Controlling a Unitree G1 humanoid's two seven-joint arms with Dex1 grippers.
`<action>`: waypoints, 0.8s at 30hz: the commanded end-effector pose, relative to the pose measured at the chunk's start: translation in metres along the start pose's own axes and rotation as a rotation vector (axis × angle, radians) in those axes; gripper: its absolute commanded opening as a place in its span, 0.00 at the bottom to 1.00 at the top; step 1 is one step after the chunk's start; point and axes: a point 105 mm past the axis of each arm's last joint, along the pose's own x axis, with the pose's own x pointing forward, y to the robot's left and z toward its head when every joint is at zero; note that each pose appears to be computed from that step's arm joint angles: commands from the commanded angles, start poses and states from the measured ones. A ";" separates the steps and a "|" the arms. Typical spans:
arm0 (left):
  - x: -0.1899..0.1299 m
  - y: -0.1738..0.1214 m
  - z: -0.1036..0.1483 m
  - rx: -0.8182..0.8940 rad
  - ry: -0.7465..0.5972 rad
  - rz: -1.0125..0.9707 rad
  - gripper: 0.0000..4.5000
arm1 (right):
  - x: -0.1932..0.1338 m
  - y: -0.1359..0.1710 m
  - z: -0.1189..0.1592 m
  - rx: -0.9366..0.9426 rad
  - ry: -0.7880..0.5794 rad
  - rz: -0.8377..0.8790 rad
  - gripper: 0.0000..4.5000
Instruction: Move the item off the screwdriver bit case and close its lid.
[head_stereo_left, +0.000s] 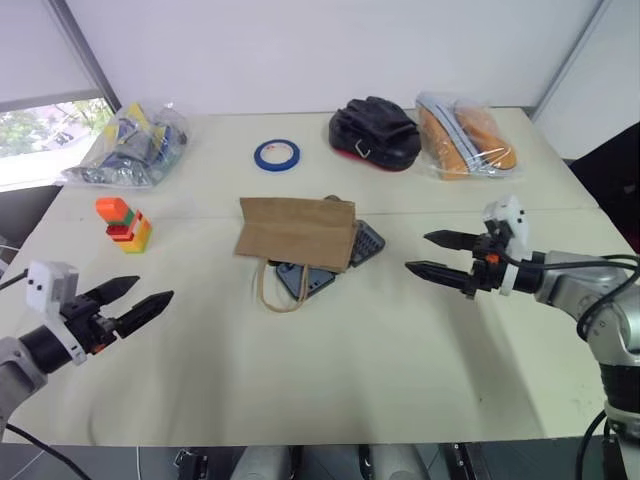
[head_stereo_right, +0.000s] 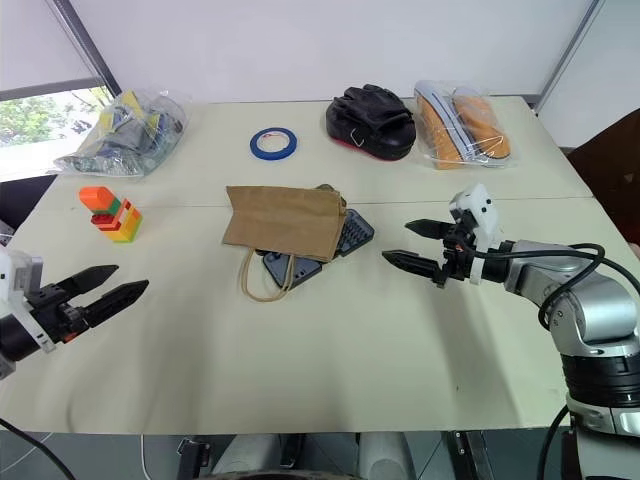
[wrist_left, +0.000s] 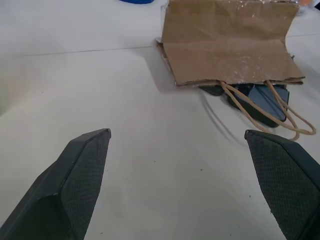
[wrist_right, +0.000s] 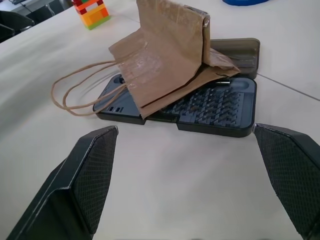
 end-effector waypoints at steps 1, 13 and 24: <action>-0.003 0.001 0.012 0.046 -0.041 0.014 1.00 | 0.001 0.001 0.011 -0.038 -0.035 0.009 1.00; 0.000 0.001 0.020 0.071 -0.058 -0.005 1.00 | 0.008 0.000 0.012 -0.068 -0.016 0.023 1.00; 0.025 -0.015 0.045 0.153 0.014 -0.285 1.00 | 0.087 -0.022 0.083 -0.312 -0.091 0.097 1.00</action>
